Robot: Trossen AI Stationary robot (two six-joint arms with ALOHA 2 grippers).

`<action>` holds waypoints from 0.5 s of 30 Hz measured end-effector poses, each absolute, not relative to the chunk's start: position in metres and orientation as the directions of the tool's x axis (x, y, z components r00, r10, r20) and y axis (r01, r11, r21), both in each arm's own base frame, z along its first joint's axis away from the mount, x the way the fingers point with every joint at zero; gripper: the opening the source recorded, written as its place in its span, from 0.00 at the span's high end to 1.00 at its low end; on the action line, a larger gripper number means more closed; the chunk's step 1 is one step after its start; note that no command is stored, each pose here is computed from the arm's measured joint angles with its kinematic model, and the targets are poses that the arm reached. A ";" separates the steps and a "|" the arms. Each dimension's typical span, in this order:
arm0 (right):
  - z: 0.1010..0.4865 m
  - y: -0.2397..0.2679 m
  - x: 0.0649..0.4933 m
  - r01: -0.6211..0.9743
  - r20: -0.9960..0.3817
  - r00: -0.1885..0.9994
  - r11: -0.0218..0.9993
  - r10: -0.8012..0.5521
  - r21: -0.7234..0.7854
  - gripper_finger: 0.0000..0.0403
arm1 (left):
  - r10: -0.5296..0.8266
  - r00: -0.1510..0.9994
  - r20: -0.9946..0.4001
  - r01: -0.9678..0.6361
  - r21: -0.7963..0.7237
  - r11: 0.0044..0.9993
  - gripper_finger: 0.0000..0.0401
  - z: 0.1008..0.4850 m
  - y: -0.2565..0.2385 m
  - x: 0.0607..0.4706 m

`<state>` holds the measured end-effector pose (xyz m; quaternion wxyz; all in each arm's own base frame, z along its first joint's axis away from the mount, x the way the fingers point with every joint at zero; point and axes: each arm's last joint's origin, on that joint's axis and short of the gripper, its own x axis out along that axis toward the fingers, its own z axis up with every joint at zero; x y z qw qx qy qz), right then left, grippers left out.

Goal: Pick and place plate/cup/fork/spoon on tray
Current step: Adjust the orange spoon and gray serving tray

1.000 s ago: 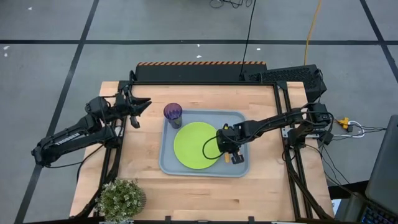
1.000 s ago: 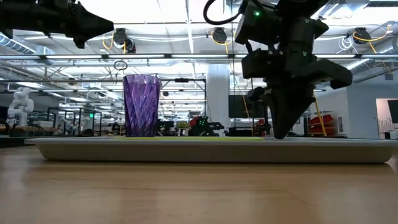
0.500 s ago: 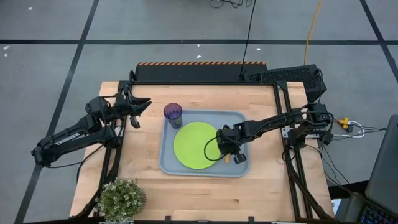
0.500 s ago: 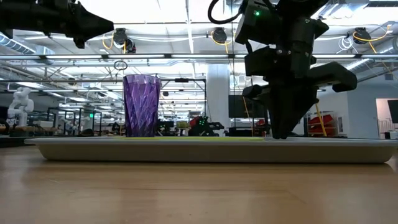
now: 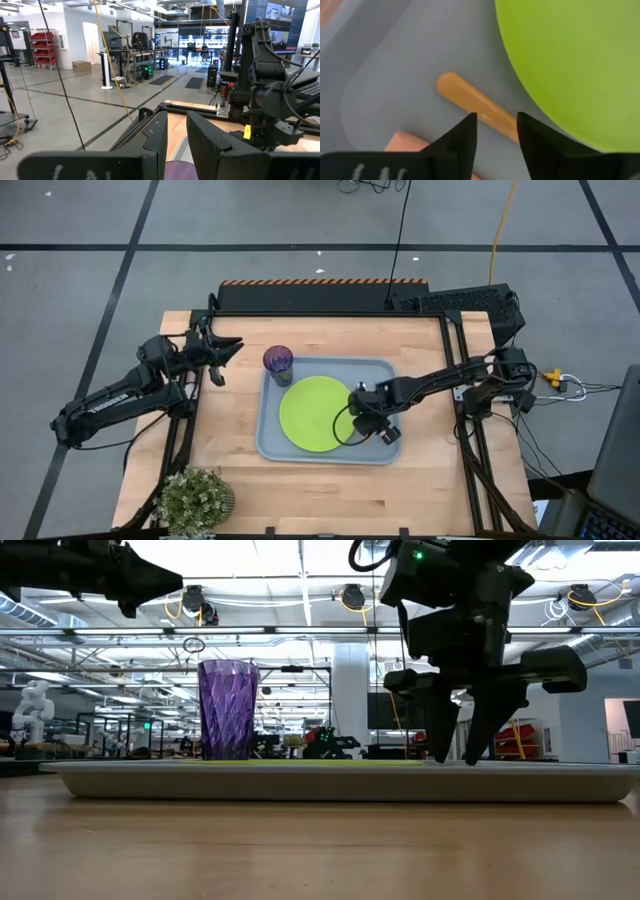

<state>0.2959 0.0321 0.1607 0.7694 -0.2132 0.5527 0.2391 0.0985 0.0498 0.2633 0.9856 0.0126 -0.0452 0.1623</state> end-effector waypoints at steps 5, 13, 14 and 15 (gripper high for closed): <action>0.161 0.033 0.296 -0.634 -0.952 0.277 0.769 0.127 -0.082 0.62 | 0.318 0.943 0.093 -0.321 0.010 0.947 0.81 0.263 0.050 0.099; 0.161 0.032 0.296 -0.691 -0.956 0.273 0.714 0.109 -0.116 0.56 | 0.318 0.943 0.093 -0.321 0.010 0.947 0.81 0.263 0.050 0.099; 0.160 0.032 0.295 -0.696 -0.957 0.269 0.709 0.109 -0.115 0.55 | 0.319 0.943 0.093 -0.321 0.010 0.947 0.81 0.263 0.050 0.098; 0.160 0.032 0.295 -0.697 -0.957 0.269 0.707 0.109 -0.115 0.55 | 0.318 0.943 0.093 -0.321 0.009 0.947 0.81 0.263 0.050 0.099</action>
